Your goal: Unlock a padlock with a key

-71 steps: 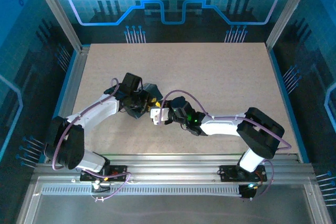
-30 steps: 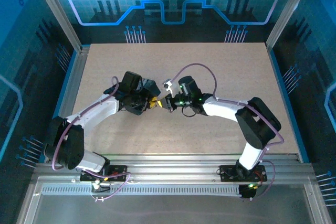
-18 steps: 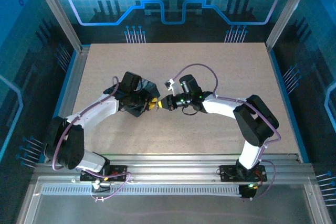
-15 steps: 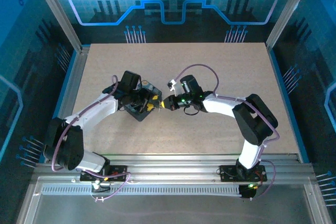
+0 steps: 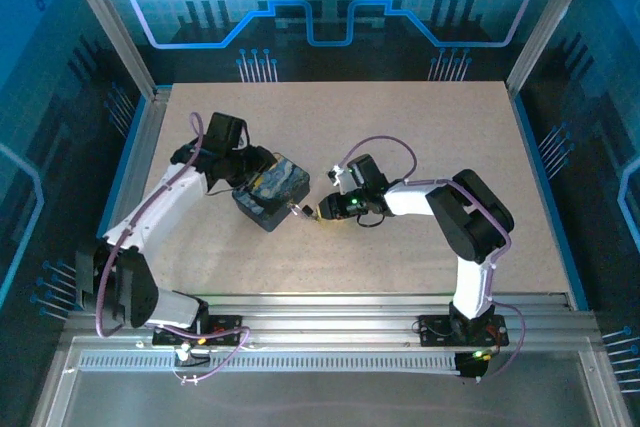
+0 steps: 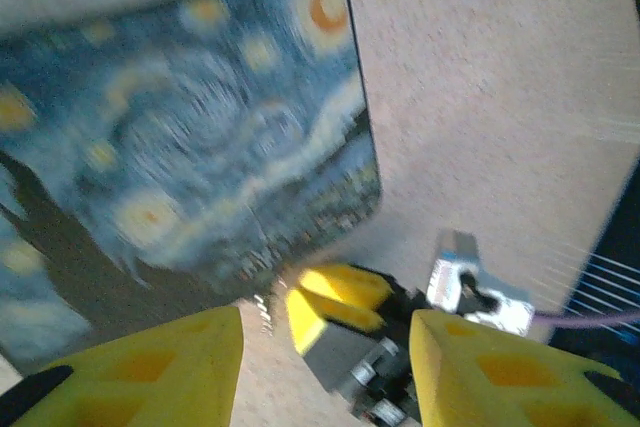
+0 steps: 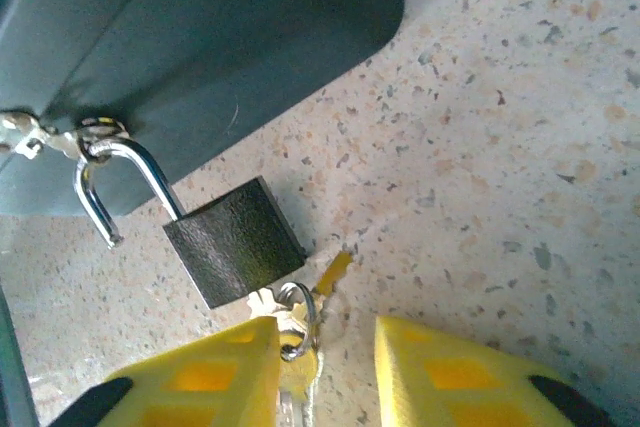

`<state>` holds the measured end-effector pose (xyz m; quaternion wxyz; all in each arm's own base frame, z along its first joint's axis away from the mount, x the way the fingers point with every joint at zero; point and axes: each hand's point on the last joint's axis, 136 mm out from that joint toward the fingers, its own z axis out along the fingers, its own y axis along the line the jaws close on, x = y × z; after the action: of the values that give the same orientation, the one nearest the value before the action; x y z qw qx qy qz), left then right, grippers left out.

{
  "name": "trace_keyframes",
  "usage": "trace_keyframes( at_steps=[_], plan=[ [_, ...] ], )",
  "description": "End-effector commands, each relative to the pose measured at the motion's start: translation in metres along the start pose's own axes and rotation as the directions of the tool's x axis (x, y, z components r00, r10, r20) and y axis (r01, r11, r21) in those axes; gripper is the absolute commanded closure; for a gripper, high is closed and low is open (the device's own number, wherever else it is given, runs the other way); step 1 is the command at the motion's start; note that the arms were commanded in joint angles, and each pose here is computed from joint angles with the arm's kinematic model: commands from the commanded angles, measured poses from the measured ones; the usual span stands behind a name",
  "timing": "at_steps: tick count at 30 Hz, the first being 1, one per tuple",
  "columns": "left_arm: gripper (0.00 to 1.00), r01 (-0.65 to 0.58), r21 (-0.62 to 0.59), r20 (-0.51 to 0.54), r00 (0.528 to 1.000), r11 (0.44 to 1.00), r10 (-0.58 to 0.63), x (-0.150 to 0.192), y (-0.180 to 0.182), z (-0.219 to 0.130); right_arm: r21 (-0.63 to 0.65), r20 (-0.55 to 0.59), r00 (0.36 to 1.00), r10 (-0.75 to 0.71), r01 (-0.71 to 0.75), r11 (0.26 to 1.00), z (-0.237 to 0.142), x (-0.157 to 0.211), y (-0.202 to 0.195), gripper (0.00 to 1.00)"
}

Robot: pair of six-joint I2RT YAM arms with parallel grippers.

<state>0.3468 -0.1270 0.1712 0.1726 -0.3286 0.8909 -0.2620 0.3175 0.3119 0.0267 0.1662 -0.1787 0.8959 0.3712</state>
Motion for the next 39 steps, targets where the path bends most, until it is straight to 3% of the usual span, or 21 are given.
trace_keyframes(
  at_steps=[1, 5, 12, 21, 25, 32, 37, 39],
  plan=[
    [0.52, -0.181, -0.199, 0.019, 0.982, 0.963, 0.188, -0.011, 0.038, 0.004, -0.036, 0.040, 0.996, -0.084, 0.086, 0.996, -0.015, -0.011, 0.012, 0.66],
    [0.52, -0.215, -0.249, 0.028, 0.973, 0.944, 0.229, -0.021, 0.053, 0.014, -0.029, -0.021, 0.976, -0.218, 0.217, 0.976, -0.005, -0.010, 0.029, 0.57],
    [0.51, -0.194, -0.258, 0.018, 0.978, 0.946, 0.206, -0.034, 0.066, 0.027, 0.075, -0.098, 0.930, -0.353, 0.361, 0.930, 0.023, -0.004, 0.025, 0.51],
    [0.51, -0.154, -0.262, 0.035, 0.985, 0.953, 0.168, -0.046, 0.084, 0.022, 0.120, -0.153, 0.929, -0.336, 0.355, 0.927, 0.036, 0.005, 0.009, 0.53],
    [0.52, -0.167, -0.285, 0.040, 0.982, 0.944, 0.186, -0.049, 0.088, 0.023, 0.116, -0.151, 0.940, -0.305, 0.323, 0.939, 0.043, 0.007, 0.008, 0.65],
    [0.54, -0.148, -0.297, 0.005, 0.988, 0.943, 0.156, -0.038, 0.104, 0.038, 0.103, 0.004, 0.997, -0.080, 0.079, 0.992, 0.037, -0.008, 0.019, 0.89],
    [0.57, -0.115, -0.276, -0.021, 0.993, 0.954, 0.113, -0.023, 0.110, 0.041, 0.014, 0.207, 0.969, 0.132, -0.138, 0.990, 0.026, -0.027, 0.030, 0.94],
    [0.57, -0.103, -0.280, -0.018, 0.995, 0.954, 0.102, -0.020, 0.114, 0.038, 0.008, 0.238, 0.961, 0.141, -0.148, 0.989, 0.024, -0.033, 0.038, 0.86]
  ],
)
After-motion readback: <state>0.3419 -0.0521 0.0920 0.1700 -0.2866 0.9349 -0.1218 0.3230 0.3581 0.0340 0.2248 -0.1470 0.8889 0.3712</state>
